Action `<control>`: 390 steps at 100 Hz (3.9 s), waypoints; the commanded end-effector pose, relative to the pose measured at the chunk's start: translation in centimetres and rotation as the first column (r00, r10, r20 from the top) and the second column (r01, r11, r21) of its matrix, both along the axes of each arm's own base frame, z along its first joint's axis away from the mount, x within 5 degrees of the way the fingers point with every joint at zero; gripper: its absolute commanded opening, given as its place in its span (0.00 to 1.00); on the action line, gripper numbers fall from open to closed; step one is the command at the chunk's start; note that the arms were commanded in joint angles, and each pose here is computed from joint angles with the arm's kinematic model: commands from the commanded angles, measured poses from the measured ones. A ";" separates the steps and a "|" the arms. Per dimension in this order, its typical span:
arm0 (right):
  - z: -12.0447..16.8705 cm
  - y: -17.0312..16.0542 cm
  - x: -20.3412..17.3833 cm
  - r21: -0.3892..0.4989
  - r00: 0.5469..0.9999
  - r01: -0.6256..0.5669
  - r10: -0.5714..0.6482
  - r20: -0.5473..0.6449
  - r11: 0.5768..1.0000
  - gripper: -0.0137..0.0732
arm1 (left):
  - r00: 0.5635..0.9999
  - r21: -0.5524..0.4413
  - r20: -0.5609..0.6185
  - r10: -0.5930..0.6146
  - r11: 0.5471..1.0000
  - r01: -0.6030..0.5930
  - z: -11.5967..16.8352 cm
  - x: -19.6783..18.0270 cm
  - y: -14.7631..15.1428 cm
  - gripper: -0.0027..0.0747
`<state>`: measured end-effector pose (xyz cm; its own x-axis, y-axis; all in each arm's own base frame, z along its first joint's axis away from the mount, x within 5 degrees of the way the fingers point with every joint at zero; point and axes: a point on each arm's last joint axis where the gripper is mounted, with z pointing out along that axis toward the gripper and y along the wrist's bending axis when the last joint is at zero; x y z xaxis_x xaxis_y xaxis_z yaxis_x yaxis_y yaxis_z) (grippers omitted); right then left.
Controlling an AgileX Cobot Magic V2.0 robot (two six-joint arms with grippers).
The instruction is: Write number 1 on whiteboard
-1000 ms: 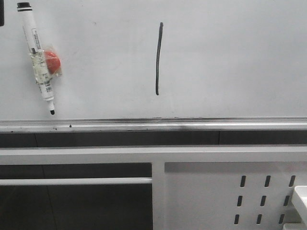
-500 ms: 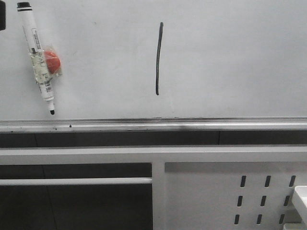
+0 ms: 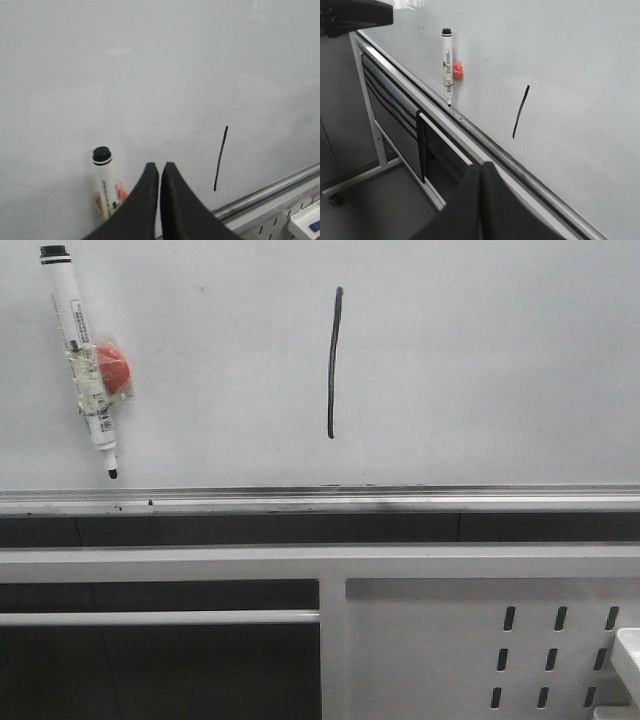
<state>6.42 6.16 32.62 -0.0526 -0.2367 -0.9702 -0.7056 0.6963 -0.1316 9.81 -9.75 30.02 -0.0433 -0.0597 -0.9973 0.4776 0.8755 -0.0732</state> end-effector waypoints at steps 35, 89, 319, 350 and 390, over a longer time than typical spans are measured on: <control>1.3 -0.1 0.2 0.064 0.998 0.025 -0.028 0.049 0.998 0.08 | 0.992 -0.117 0.116 0.046 0.993 -0.033 3.2 -1.8 5.8 0.01; 1.3 -0.1 0.2 0.064 0.998 0.025 -0.028 0.049 0.998 0.08 | 0.965 -0.159 0.107 0.238 0.963 -0.219 2.7 -1.7 7.7 0.01; 1.3 -0.1 0.2 0.064 0.998 0.025 -0.028 0.049 0.998 0.08 | 0.882 0.118 -0.156 0.444 0.895 -0.430 -12.4 -4.4 9.5 0.01; 1.3 -0.1 0.2 0.064 0.998 0.025 -0.028 0.049 0.998 0.08 | 0.882 0.118 -0.156 0.444 0.895 -0.430 -12.4 -4.4 9.5 0.01; -1.2 -2.6 0.4 0.233 0.946 0.266 -0.300 0.125 0.936 0.08 | 0.882 0.118 -0.156 0.444 0.895 -0.430 -12.4 -4.4 9.5 0.01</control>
